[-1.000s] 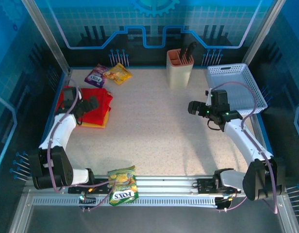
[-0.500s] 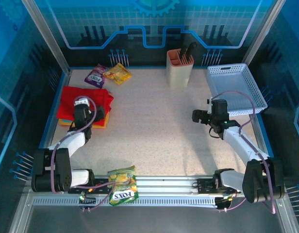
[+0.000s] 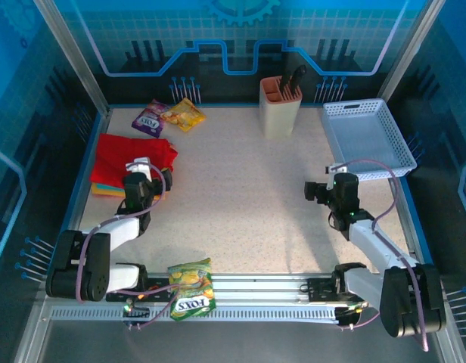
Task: Fold and stack the t-shirts
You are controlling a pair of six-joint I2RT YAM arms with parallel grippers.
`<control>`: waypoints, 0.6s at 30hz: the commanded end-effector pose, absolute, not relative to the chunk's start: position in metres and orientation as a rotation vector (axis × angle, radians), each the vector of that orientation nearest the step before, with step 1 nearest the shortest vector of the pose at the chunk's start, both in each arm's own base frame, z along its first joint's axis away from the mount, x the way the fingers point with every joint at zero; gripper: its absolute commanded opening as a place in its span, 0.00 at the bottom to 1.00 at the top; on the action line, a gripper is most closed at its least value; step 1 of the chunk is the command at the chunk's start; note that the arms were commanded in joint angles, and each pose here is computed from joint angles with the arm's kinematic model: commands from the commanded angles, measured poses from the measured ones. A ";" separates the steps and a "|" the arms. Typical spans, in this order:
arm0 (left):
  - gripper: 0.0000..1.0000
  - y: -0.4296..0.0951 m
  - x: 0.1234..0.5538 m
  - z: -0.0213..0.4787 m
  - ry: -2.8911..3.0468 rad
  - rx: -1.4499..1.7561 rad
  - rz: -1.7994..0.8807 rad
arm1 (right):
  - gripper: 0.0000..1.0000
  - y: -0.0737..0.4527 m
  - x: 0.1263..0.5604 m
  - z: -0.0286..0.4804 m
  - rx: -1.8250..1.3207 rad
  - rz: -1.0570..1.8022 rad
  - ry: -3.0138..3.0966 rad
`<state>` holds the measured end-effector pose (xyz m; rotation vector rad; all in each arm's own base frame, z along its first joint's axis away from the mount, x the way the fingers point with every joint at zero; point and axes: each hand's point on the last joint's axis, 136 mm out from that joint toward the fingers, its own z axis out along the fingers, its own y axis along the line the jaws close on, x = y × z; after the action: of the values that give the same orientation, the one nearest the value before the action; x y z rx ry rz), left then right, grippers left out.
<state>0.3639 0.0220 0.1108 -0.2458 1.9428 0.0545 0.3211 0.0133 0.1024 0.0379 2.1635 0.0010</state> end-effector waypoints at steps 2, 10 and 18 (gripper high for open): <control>0.99 0.005 0.364 0.125 1.931 -0.150 0.049 | 1.00 0.015 0.332 0.129 -0.038 -0.004 1.985; 0.99 -0.008 0.361 0.185 1.879 -0.105 0.028 | 1.00 0.018 0.329 0.124 -0.074 -0.006 1.992; 0.99 -0.019 0.357 0.162 1.899 -0.043 -0.022 | 1.00 0.024 0.335 0.128 -0.105 0.022 1.918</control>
<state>0.3619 -0.0122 0.1781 -0.1014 1.8728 -0.0080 0.3285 0.0244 0.1162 -0.0887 1.9981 0.0227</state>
